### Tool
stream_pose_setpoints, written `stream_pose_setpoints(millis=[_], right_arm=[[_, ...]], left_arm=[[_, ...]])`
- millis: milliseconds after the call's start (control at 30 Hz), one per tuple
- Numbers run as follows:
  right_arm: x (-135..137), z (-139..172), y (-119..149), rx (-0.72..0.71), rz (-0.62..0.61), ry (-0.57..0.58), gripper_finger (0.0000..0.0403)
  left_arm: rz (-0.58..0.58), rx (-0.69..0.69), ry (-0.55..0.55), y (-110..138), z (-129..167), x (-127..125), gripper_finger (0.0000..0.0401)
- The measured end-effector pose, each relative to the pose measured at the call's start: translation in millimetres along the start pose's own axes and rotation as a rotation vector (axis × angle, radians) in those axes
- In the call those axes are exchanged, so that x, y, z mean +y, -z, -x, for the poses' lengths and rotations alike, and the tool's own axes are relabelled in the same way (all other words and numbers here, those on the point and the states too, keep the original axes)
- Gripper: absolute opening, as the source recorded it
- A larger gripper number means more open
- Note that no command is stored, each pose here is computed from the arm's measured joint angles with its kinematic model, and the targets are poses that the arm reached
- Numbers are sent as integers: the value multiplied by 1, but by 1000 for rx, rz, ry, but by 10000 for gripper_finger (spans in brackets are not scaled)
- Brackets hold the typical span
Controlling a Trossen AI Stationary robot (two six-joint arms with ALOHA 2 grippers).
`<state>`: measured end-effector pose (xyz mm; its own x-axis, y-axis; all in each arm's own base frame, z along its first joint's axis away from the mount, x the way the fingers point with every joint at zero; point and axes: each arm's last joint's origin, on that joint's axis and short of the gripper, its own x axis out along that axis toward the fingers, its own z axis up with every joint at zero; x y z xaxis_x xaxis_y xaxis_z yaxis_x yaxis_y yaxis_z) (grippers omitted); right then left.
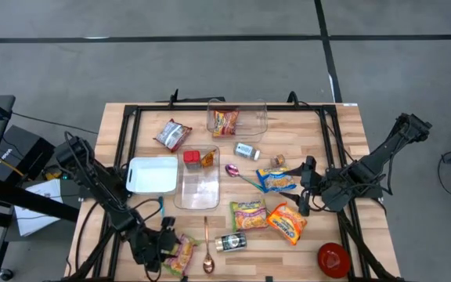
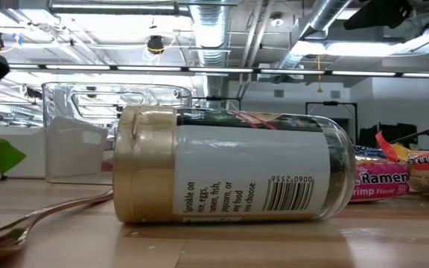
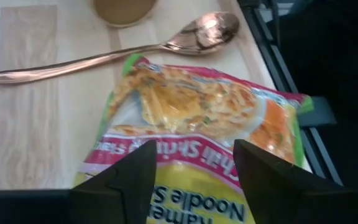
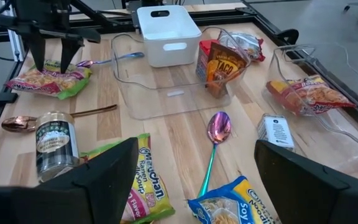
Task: Pick & Place Food Item
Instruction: Put the left green noodle pack into the top transparent bin
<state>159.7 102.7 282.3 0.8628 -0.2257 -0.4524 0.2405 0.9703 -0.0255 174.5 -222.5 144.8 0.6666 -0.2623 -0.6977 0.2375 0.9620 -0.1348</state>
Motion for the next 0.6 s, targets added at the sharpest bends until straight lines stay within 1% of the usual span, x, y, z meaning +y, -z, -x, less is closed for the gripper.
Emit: stream_pose_setpoints(millis=[133,433,600], right_arm=[[0,0,0,0,0,0,315],[0,0,0,-2,-3,-3,315],[1,0,0,4,-3,-14,315]], left_arm=[[-9,-13,-12,1,1,-2,214],[-18,-5,-27,4,-4,-2,175],[-21,-10,-36,7,-12,-3,171]])
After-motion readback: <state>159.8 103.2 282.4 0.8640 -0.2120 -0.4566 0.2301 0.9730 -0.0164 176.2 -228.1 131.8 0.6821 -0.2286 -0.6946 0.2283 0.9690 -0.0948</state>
